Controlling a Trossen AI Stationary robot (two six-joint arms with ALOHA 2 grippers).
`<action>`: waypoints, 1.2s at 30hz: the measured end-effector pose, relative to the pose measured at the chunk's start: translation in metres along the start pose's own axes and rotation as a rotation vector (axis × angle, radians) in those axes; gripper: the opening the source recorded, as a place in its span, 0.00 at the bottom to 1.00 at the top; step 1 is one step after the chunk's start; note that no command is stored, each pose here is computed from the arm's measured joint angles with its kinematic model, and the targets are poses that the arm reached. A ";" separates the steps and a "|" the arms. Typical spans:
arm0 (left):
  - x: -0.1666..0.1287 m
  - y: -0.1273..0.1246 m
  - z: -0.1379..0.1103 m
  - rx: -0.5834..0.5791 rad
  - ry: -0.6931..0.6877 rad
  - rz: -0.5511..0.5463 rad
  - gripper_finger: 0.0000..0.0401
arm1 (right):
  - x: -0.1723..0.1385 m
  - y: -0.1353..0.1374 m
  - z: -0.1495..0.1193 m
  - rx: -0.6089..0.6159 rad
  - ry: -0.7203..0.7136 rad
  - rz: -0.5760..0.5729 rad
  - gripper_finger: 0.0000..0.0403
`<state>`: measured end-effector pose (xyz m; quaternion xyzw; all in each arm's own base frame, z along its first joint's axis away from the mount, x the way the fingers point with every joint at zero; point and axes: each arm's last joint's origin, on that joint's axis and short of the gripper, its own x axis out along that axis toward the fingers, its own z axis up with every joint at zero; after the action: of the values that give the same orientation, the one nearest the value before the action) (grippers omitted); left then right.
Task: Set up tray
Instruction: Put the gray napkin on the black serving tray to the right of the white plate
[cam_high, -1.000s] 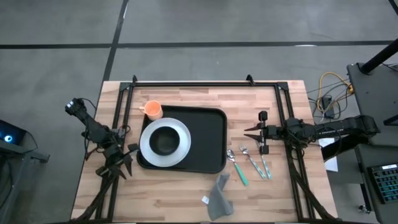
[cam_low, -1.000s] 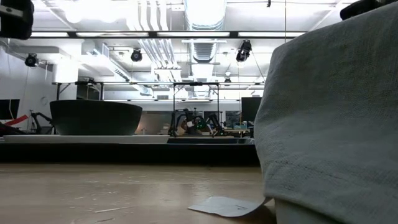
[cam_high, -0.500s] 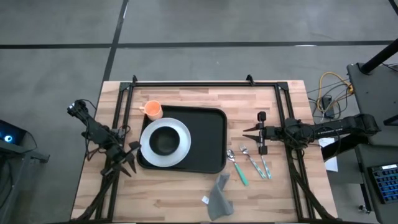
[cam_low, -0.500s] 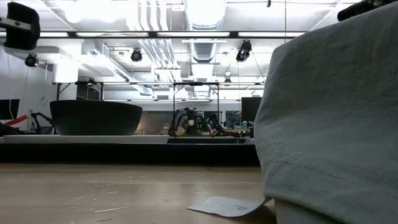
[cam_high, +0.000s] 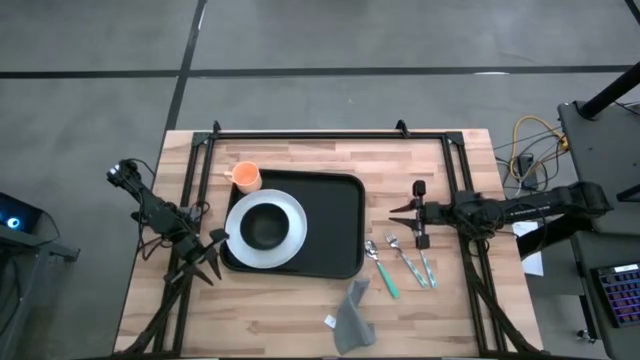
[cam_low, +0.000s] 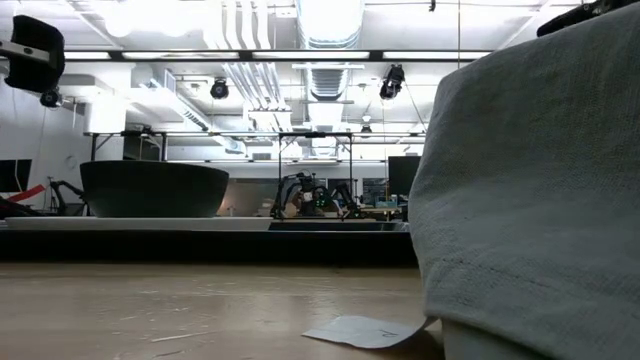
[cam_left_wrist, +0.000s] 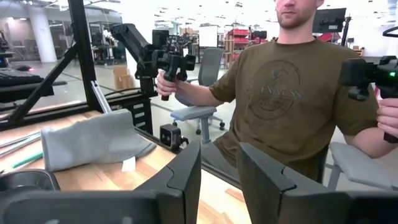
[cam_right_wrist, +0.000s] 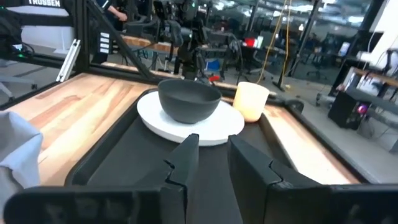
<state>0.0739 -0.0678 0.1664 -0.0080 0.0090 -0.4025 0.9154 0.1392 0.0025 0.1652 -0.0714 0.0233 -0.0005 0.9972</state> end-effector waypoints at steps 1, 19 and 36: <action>0.000 0.000 0.000 0.000 0.003 0.000 0.21 | 0.000 0.000 -0.001 0.002 0.006 0.001 0.18; 0.006 0.001 -0.008 -0.012 0.099 0.002 0.21 | 0.010 -0.002 0.020 0.003 0.024 0.013 0.23; 0.006 -0.001 -0.001 0.046 0.021 -0.065 0.21 | 0.036 -0.002 0.056 0.005 0.284 0.073 0.39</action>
<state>0.0775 -0.0732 0.1653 0.0170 0.0089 -0.4321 0.9016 0.1777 0.0081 0.2191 -0.0672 0.1667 0.0257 0.9834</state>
